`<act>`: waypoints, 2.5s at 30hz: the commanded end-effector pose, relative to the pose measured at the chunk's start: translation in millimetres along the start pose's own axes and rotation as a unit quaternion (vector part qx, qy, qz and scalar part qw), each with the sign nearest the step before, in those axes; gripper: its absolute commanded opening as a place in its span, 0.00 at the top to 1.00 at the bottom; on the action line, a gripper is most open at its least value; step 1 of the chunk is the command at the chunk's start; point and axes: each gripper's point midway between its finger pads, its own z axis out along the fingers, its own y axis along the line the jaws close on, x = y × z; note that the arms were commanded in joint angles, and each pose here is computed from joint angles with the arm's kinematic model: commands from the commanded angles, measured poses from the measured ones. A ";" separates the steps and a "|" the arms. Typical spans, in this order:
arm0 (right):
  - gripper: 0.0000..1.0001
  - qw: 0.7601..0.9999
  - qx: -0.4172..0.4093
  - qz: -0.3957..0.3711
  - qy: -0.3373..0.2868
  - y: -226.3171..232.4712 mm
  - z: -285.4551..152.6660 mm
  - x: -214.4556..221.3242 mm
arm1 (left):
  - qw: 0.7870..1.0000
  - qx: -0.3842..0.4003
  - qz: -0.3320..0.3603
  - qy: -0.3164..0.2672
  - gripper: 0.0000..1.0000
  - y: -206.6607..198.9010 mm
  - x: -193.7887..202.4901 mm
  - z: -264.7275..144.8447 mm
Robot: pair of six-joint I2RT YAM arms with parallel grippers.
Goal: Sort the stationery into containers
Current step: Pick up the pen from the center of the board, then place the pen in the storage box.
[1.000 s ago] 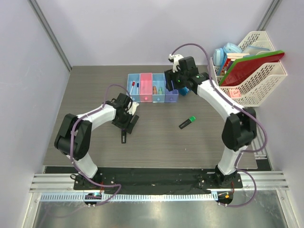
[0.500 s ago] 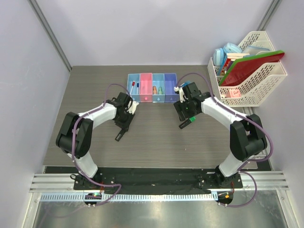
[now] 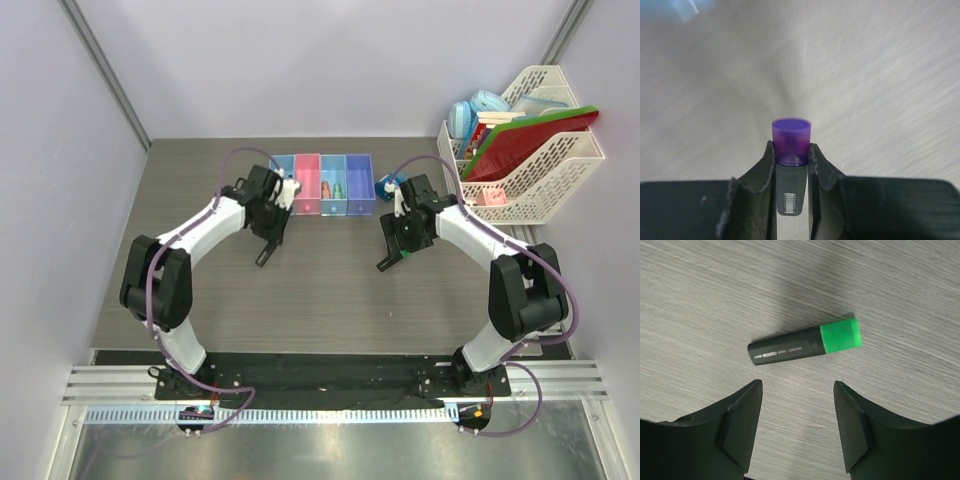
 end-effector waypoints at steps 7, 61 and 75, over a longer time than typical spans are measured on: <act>0.37 0.996 -0.025 0.078 0.039 -5.1 26.4 11.4 | 0.974 0.012 -0.009 -0.226 1.00 3.1 -183.7 -62.3; 0.34 0.986 0.022 0.156 0.062 -38.2 69.9 7.3 | 0.955 0.034 -0.141 -0.259 0.68 53.6 -262.0 54.9; 0.35 0.985 0.027 0.158 0.063 -40.2 102.7 -6.8 | 0.958 0.038 -0.132 -0.250 0.29 47.9 -250.6 42.1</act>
